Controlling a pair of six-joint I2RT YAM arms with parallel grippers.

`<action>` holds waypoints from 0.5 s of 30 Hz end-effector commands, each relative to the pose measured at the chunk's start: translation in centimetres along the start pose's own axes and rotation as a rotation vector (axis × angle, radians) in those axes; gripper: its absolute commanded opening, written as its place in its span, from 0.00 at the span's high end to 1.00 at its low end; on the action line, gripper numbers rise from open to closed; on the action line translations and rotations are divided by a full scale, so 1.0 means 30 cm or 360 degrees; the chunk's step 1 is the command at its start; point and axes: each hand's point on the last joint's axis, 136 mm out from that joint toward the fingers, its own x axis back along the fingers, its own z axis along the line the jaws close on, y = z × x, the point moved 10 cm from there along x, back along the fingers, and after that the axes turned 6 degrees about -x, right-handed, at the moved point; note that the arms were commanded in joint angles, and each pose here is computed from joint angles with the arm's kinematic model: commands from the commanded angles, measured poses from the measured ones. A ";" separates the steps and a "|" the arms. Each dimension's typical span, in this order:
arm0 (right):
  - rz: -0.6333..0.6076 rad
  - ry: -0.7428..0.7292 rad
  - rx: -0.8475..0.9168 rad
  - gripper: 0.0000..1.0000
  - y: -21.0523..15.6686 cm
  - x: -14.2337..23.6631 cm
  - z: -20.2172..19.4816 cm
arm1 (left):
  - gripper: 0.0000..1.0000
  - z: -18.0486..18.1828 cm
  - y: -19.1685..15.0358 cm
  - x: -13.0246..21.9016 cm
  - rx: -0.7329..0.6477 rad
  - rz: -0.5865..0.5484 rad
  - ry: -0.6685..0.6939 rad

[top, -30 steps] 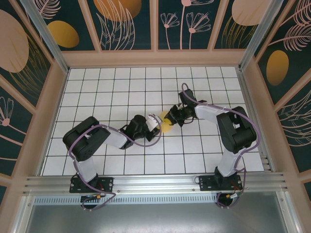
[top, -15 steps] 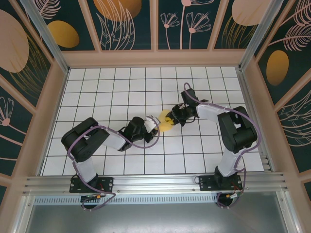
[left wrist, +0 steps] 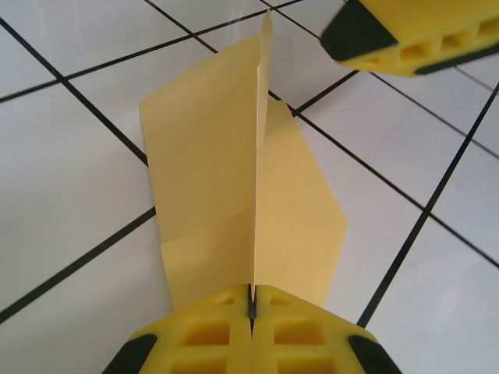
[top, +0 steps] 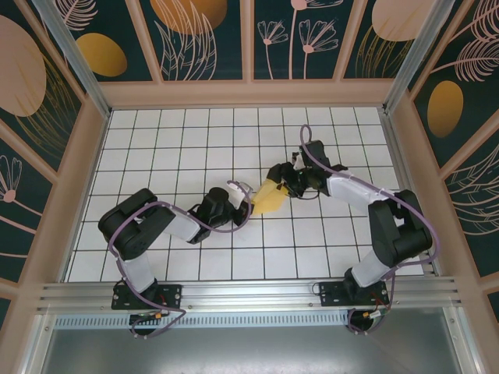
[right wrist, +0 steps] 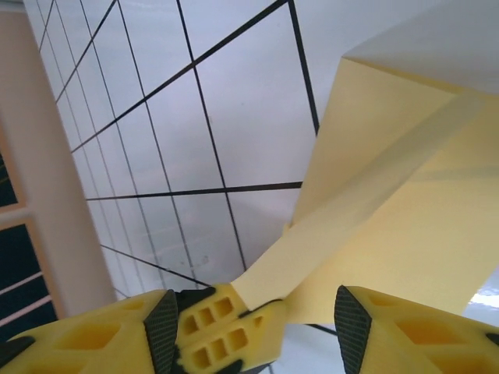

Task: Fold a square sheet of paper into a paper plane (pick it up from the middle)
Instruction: Fourth fold the wing at the center of the table.

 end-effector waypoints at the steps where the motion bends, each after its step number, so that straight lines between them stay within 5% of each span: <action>1: -0.0039 -0.0022 0.0209 0.44 -0.029 -0.020 -0.017 | 1.00 0.004 0.004 -0.013 0.0198 -0.0021 -0.0069; 15: 0.0065 -0.0053 0.0261 0.56 -0.040 -0.133 -0.067 | 1.00 0.042 0.007 -0.035 0.0650 0.0033 -0.0147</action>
